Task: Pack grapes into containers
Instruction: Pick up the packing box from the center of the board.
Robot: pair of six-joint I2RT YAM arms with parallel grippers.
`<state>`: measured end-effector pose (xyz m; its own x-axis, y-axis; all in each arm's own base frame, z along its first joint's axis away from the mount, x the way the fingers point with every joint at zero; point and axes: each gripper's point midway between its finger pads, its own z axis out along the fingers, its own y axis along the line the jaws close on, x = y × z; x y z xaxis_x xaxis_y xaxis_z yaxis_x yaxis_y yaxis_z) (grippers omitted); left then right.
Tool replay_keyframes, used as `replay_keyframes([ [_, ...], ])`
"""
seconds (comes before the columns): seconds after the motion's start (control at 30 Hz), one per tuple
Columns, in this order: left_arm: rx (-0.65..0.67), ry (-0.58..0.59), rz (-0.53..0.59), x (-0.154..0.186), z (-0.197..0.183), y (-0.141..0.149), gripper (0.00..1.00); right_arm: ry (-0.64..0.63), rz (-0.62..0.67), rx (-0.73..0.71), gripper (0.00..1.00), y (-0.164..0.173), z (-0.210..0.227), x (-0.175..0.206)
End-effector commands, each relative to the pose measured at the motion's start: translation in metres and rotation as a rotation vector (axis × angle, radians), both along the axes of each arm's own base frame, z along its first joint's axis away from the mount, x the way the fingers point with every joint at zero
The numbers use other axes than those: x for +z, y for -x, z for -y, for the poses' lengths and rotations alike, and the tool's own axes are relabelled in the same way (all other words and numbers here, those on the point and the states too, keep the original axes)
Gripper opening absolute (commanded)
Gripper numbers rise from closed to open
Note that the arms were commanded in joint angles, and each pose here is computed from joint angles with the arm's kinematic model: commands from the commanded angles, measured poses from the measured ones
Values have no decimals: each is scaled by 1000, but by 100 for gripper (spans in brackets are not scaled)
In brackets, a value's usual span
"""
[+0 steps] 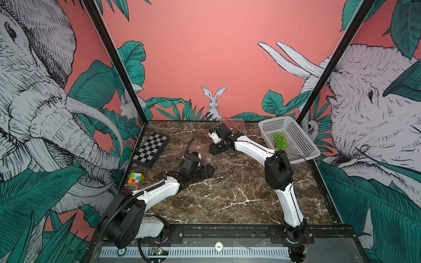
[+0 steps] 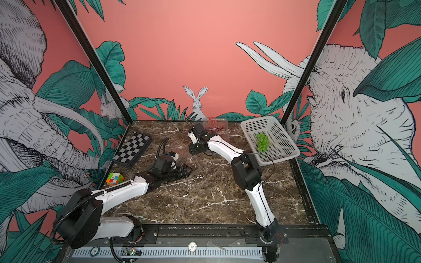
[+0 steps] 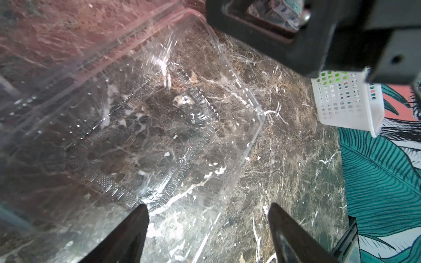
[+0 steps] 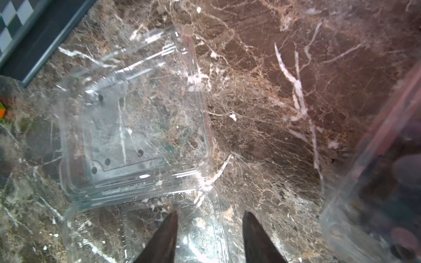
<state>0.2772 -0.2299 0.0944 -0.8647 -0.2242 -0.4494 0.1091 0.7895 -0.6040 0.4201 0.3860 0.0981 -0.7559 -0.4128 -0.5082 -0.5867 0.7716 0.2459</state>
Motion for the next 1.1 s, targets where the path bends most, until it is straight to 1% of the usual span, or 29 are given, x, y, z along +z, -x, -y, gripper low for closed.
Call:
replay_keyframes([
  [0.0,13,-6,9,3,-4,3,85,41,-5,27,45,10,-4,-7],
  [0.2,11,-14,4,-1,-5,4,85,39,-3,12,42,17,2,-7],
  [0.37,10,-17,4,-1,-5,4,85,57,-8,3,40,24,10,-15],
  [0.53,12,-24,3,-3,-8,5,85,58,-20,3,31,28,12,-23],
  [0.6,15,-26,8,-1,-9,6,85,50,-20,-1,23,29,12,-21],
  [0.63,17,-28,12,0,-10,6,85,45,-18,-4,20,29,13,-19],
  [0.73,17,-49,35,8,-12,4,85,38,-3,-13,18,29,14,-13],
  [0.87,21,-94,73,22,-18,-1,86,22,21,-23,10,30,16,-1],
  [1.07,22,-115,126,44,-22,-5,90,-9,60,-36,7,33,22,20],
])
